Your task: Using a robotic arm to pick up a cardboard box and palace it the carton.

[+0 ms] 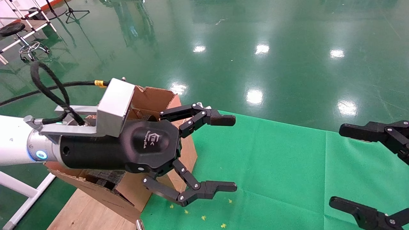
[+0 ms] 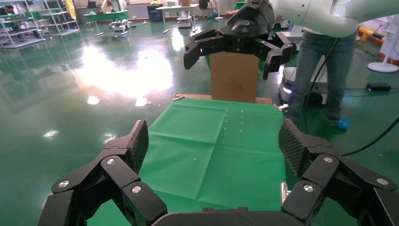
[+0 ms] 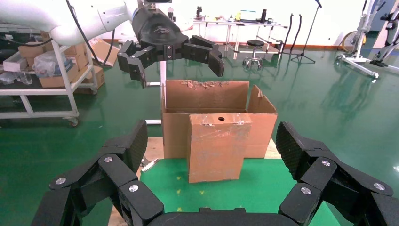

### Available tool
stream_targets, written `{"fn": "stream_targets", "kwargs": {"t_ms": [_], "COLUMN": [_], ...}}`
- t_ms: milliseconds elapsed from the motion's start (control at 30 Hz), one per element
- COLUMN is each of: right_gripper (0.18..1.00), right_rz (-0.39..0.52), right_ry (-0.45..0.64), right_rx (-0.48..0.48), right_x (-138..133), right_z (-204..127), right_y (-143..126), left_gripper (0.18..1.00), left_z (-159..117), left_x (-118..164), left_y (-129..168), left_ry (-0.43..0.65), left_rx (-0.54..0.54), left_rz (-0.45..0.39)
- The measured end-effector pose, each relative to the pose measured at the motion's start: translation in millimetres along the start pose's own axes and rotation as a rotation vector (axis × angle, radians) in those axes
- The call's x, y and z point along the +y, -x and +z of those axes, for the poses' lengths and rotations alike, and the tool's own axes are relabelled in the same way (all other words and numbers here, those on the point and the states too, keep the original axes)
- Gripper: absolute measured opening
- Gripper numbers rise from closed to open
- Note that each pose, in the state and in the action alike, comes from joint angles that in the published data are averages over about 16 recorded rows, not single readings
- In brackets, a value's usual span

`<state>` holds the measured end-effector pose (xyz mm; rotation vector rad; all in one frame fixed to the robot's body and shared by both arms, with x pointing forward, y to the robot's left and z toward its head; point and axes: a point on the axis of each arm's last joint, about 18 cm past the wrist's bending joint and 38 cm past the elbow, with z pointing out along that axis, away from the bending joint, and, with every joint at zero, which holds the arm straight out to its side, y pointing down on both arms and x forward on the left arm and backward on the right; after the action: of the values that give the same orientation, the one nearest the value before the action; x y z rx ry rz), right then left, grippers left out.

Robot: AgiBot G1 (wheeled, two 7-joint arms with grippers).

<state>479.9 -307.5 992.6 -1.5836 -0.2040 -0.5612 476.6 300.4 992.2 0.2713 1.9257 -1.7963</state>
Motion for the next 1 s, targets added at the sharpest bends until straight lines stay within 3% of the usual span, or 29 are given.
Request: {"fn": "stream_targets", "kwargs": {"t_ms": [1000], "right_gripper": [1.000], "right_rz": [0.000], "right_ry": [0.000], "right_rx": [0.000], "right_x": [0.0], "right_z": [0.0], "right_y": [0.0], "left_gripper": [1.000], "left_z": [-0.4], "left_x": [0.5], "left_y": [0.9], "left_ry": [0.003], "left_rx": [-0.005], "left_rz": [0.001]}}
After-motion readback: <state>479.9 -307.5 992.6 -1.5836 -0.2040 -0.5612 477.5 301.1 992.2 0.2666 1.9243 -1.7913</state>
